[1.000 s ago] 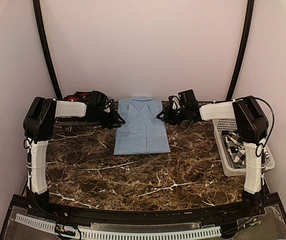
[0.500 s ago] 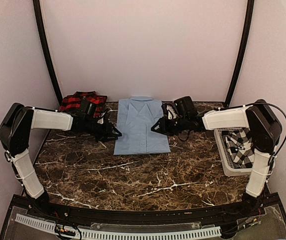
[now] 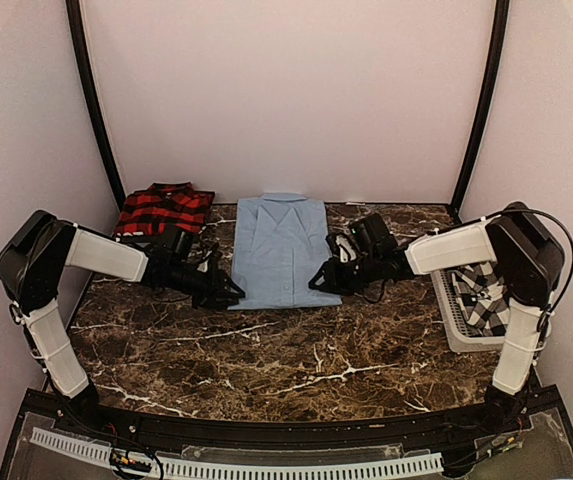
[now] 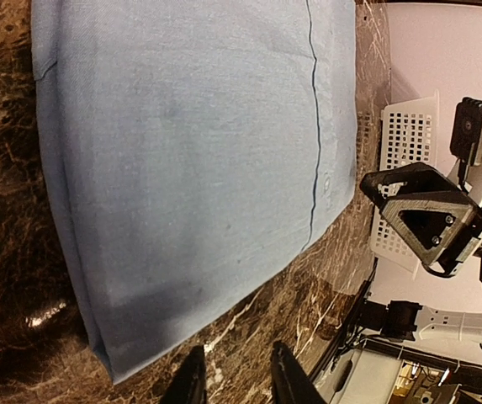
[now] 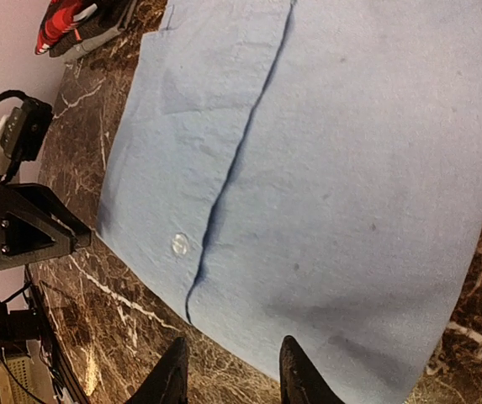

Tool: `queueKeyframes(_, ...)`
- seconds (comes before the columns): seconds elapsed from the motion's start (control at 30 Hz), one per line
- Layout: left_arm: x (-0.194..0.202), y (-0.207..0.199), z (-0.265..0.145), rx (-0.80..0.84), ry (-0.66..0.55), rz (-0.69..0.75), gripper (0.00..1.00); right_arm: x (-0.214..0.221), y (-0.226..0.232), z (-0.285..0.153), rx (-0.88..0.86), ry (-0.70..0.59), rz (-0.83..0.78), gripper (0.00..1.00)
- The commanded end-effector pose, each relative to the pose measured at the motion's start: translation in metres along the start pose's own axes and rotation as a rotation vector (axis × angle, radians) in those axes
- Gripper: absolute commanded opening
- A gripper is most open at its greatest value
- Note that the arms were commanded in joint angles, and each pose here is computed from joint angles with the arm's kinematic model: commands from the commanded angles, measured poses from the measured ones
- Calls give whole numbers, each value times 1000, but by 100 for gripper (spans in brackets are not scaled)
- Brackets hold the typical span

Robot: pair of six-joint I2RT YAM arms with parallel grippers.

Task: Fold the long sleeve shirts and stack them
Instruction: Smooth out the 2/3-rectangle-folded shirt at the center of the board.

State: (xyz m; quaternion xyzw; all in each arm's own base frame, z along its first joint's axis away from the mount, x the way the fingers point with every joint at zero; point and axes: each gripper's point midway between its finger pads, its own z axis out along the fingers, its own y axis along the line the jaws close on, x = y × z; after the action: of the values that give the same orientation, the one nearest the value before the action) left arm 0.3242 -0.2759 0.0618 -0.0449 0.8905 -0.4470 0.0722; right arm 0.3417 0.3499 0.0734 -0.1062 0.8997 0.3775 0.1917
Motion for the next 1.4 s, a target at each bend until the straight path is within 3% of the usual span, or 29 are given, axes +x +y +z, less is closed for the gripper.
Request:
queueKeyframes(0.0,7,11,2,-30,14,-24,25,16,-11,6,14,18,-4,34)
queueKeyframes(0.4,19,45,0,-157,16,-61,22,46,-48,-6,93,43,55,35)
queueKeyframes(0.8,20,42,-28,-237,-44,-2,24,56,-65,-36,172,2,79,34)
queueKeyframes(1.37,19,52,-21,-269,-40,51,27,53,-72,-17,162,-1,97,29)
